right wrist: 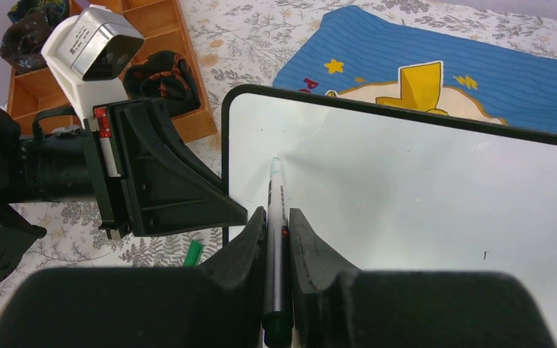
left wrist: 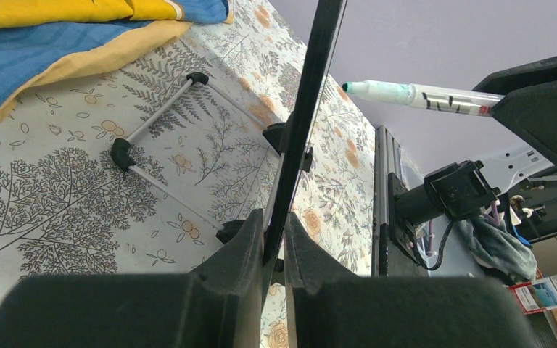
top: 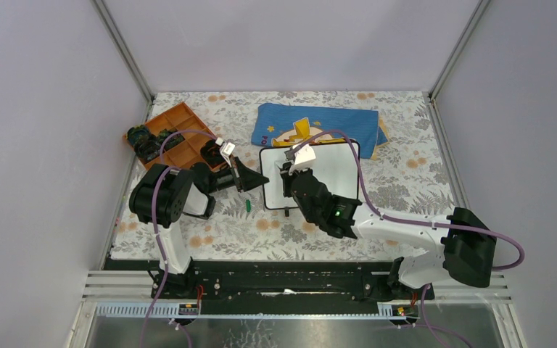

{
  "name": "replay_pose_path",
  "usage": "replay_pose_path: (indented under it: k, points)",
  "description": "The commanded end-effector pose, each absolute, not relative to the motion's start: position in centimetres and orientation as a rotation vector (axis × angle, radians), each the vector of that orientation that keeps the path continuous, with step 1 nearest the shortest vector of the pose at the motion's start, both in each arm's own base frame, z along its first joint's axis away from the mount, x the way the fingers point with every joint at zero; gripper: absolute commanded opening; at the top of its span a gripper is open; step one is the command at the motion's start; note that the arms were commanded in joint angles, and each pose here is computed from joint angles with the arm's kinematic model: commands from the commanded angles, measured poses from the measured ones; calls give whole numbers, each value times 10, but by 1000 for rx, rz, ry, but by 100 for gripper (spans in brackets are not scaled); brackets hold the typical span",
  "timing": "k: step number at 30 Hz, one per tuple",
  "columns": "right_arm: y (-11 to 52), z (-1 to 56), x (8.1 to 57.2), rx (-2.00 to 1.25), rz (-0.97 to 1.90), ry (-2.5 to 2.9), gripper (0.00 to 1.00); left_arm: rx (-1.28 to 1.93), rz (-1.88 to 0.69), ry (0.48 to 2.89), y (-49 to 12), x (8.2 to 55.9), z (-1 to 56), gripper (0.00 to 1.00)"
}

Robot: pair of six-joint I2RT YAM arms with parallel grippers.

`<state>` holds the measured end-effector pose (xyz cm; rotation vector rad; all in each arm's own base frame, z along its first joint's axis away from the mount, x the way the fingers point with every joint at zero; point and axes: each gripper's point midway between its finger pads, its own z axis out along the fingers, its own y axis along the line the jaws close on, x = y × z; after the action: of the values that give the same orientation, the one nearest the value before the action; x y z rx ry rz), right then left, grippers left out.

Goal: Write a sentence on the whiteboard

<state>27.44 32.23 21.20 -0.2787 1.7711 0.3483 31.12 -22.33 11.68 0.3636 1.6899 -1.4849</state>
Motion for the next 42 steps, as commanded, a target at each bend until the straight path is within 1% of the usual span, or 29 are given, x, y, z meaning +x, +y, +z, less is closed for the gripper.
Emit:
replay_pose_path:
  k: [1, 17, 42]
  points:
    - [326, 237, 285, -182, 400, 1725, 0, 368, -1462, 1669, -223, 310, 119, 8]
    - [319, 221, 288, -170, 380, 1763, 0, 367, -1463, 1673, -222, 311, 119, 6]
    - [297, 196, 277, -181, 334, 1822, 0, 371, -1460, 1670, -223, 311, 120, 4]
